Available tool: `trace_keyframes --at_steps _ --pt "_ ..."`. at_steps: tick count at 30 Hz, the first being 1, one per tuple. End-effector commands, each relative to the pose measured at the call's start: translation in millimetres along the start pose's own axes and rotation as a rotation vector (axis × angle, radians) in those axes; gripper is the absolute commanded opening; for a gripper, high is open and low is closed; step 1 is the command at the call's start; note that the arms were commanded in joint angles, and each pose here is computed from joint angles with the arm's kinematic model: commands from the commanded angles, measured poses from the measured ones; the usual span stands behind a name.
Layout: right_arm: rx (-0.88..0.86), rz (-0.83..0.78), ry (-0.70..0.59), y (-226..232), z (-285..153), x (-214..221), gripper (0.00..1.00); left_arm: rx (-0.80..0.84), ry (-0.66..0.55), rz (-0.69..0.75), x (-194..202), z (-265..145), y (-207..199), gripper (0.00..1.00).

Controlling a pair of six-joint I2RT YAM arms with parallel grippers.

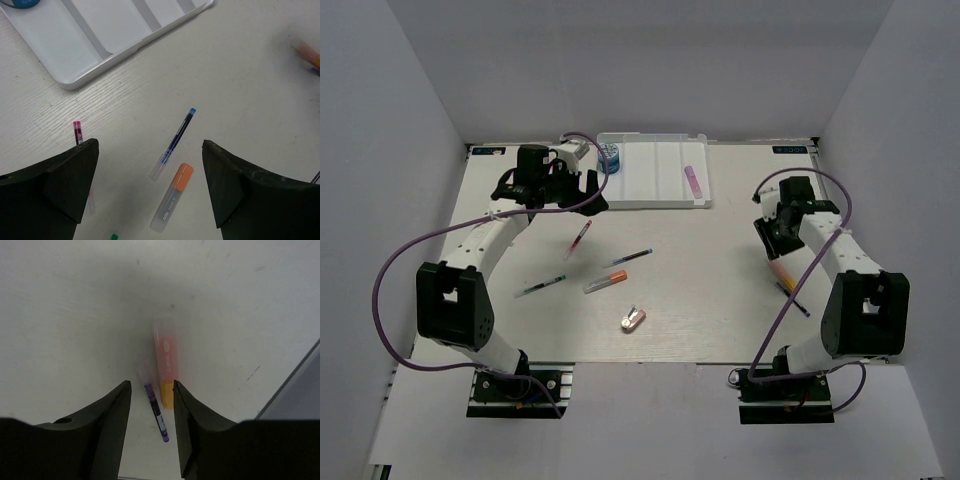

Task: Sort the stationery into containers
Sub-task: Pick up the pen from the center of the board.

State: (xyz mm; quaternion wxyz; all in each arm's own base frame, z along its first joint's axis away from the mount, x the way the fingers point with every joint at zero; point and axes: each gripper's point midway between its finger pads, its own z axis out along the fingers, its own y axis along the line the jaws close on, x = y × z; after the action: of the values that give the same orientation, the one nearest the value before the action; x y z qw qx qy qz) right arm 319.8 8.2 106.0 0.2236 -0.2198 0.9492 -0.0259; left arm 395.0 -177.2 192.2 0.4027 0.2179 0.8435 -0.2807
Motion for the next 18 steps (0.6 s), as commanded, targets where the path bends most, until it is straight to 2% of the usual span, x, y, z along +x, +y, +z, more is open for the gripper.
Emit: trace_keyframes --at_steps 1,14,18 --pt "0.022 -0.065 0.06 -9 5 30 0.46 0.037 -0.069 0.06 -22 -17 -16 0.93" --pt "-0.034 -0.007 0.129 -24 35 69 0.47 0.059 -0.098 0.083 -16 -17 -23 0.92" --pt "-0.097 -0.038 0.098 -16 35 75 0.56 0.069 -0.09 0.069 -13 -13 -22 0.92"
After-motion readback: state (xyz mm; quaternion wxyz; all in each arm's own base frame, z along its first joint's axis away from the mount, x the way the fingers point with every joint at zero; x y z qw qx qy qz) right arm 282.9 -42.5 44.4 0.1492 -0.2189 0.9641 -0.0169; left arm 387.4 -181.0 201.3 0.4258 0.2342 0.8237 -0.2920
